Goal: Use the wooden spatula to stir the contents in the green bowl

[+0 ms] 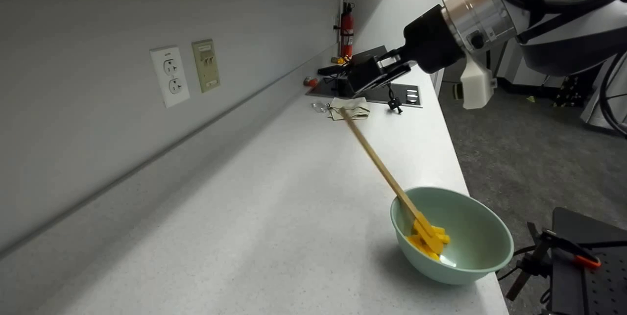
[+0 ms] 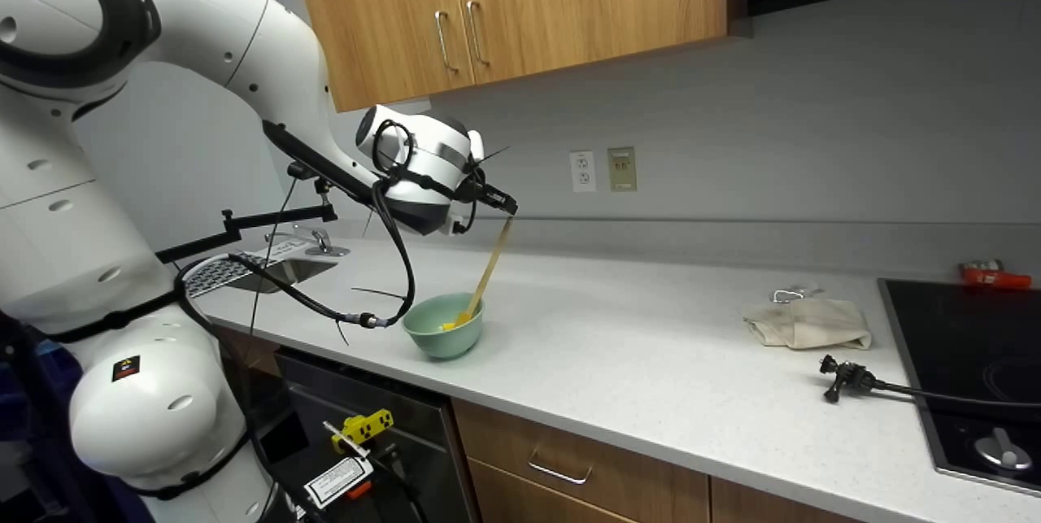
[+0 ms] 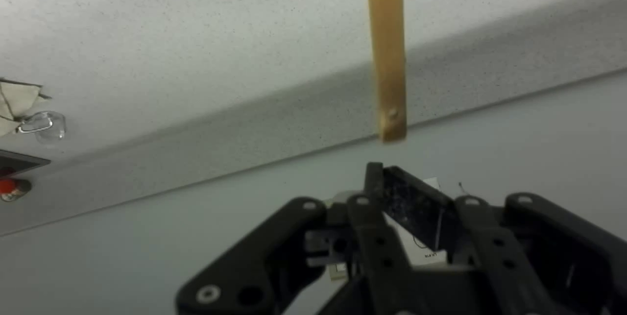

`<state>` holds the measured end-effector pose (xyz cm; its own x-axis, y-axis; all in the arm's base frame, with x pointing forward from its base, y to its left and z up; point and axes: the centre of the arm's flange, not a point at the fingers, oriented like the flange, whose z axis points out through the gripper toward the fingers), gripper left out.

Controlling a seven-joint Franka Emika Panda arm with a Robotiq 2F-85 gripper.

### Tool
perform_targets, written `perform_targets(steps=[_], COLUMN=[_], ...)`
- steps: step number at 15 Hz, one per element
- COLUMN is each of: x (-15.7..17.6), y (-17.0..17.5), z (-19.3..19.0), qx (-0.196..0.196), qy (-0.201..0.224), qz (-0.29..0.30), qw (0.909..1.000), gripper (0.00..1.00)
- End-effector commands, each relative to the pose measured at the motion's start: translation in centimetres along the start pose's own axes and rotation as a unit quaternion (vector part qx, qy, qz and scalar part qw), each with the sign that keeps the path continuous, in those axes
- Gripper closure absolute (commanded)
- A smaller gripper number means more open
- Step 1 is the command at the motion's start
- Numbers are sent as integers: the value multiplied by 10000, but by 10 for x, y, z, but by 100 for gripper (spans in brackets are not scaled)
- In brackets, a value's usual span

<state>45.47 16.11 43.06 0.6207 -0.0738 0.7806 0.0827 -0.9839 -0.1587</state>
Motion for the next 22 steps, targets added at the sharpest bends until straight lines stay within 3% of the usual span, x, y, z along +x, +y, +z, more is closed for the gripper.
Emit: perform_targets(steps=[1,5,9,13,22], x=[-5,7,-5,-29,-20], y=[0,-5,5,8,-15], z=[-12,-28,-16,-5,-19], qx=[-75,-147,-527,-605,-579], qy=[458,499,-264,-779,-1083], qz=[-156,-180,161,455,756], qw=[9988,9985,9981,9941,9896], gripper=[98,98,98,98,98])
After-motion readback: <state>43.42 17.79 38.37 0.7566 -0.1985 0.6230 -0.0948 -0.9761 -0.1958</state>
